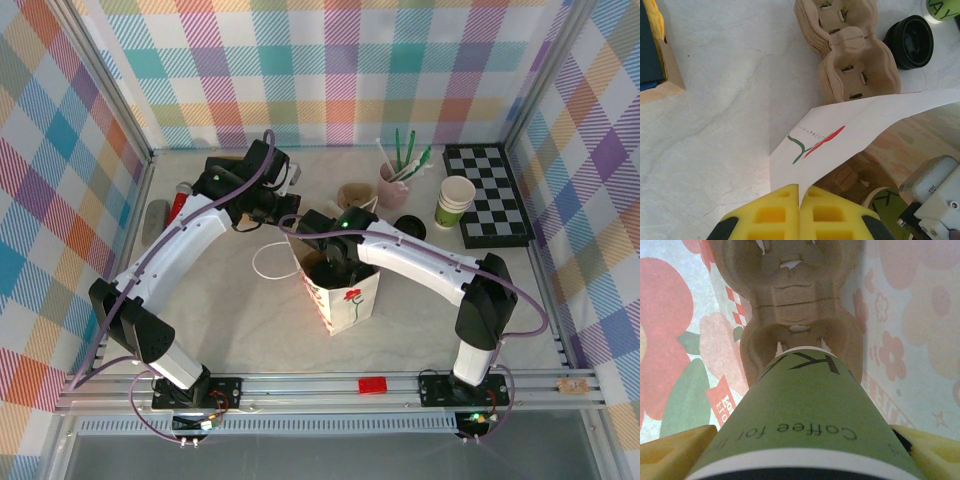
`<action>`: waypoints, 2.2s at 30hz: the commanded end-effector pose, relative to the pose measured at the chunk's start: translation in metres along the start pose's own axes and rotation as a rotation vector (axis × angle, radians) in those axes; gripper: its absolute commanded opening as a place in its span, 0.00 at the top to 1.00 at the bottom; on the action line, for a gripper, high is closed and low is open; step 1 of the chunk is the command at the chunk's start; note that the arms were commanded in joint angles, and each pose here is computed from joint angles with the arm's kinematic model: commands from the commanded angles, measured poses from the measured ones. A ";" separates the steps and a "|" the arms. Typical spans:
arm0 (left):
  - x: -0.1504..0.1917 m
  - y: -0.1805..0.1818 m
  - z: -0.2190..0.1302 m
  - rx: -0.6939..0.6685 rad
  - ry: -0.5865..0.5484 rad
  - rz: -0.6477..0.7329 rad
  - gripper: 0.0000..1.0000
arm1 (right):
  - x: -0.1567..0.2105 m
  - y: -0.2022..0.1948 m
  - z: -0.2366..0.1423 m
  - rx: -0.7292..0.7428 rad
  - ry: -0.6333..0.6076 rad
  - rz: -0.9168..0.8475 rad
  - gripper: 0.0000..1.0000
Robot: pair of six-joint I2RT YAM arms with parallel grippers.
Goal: Pack the takeout coffee
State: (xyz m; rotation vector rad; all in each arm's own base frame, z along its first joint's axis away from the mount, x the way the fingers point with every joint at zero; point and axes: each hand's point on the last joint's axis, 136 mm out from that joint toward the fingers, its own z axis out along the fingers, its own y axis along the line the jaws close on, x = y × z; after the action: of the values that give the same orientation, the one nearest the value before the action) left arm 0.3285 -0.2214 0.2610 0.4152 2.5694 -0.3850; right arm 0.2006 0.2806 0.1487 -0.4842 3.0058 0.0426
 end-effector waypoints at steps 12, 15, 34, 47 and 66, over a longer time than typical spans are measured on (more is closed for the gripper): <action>0.001 -0.002 -0.014 0.004 -0.030 -0.004 1.00 | 0.006 0.003 0.013 0.002 0.042 0.008 0.53; 0.001 -0.002 -0.014 0.004 -0.032 -0.004 1.00 | 0.006 0.005 0.013 -0.006 0.042 0.005 0.53; 0.001 -0.002 -0.015 0.005 -0.039 -0.008 1.00 | 0.002 0.011 0.013 -0.030 0.037 0.001 0.53; 0.002 -0.002 -0.014 0.003 -0.038 -0.007 1.00 | 0.004 0.005 0.013 -0.005 0.038 0.004 0.53; 0.002 0.002 -0.018 -0.014 -0.046 -0.001 1.00 | 0.007 -0.004 0.013 0.031 0.041 0.016 0.53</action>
State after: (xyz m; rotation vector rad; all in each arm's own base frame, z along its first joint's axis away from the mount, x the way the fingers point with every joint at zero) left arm 0.3258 -0.2144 0.2620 0.4028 2.5618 -0.3551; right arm 0.2016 0.2863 0.1415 -0.4854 3.0122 0.0622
